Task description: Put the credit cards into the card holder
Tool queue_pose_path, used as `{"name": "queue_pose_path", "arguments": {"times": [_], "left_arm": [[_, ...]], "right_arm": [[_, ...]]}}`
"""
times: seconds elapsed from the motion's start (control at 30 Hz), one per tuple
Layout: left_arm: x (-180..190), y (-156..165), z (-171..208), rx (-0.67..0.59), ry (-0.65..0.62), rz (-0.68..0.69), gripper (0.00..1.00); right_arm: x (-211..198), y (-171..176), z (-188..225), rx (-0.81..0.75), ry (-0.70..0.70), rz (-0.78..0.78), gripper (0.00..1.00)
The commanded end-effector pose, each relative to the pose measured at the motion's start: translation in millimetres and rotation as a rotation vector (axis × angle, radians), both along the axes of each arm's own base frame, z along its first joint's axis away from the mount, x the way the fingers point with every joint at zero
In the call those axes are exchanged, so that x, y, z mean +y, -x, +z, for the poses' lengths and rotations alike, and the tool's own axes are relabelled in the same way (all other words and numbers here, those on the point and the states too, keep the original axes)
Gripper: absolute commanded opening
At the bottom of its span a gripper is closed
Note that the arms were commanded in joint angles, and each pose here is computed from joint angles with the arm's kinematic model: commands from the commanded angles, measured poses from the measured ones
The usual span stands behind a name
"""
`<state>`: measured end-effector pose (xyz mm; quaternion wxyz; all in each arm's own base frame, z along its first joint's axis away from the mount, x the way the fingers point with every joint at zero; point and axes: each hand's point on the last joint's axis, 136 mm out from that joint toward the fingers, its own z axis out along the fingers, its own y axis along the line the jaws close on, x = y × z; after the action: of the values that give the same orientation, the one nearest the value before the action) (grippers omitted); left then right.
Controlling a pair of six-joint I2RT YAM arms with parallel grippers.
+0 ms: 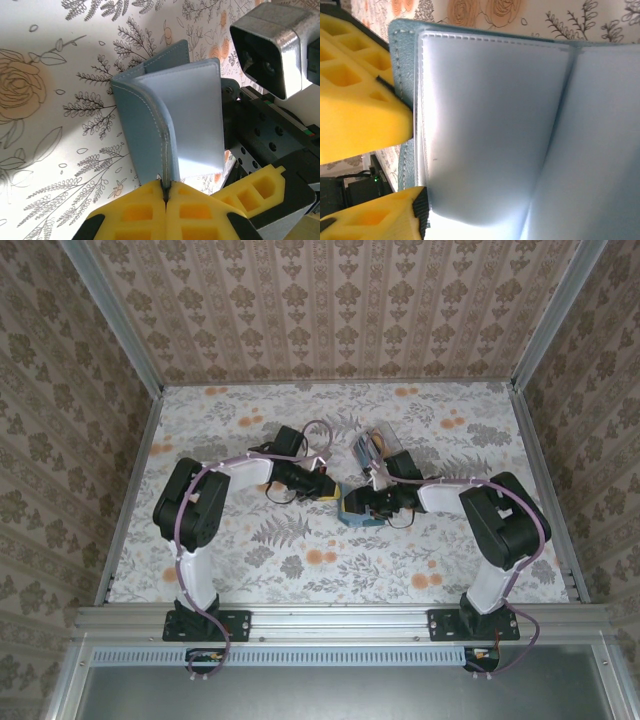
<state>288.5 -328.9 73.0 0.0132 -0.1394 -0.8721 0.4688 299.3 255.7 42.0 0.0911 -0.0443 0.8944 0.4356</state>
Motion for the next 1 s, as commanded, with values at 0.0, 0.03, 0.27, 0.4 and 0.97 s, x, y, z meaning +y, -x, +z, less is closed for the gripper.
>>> {"name": "queue_pose_path", "arguments": {"times": [0.0, 0.03, 0.27, 0.4, 0.97], "left_arm": [[7.6, 6.6, -27.7, 0.031, -0.058, -0.002, 0.11], [7.1, 4.8, -26.8, 0.029, -0.053, -0.001, 0.13], [7.0, -1.3, -21.9, 0.03, -0.015, 0.011, 0.26], [5.6, -1.5, -21.0, 0.031, -0.003, 0.011, 0.33], [12.3, -14.0, 7.2, -0.01, 0.12, 0.09, 0.48]], "right_arm": [[9.3, 12.8, -9.8, 0.042, -0.05, 0.042, 0.59], [8.4, 12.3, -11.2, 0.04, -0.046, 0.037, 0.58], [5.2, 14.1, -15.1, 0.045, -0.031, 0.024, 0.51], [2.3, 15.1, -19.9, 0.052, -0.007, 0.018, 0.47], [-9.7, 13.7, -36.2, 0.079, 0.089, -0.027, 0.39]]}}
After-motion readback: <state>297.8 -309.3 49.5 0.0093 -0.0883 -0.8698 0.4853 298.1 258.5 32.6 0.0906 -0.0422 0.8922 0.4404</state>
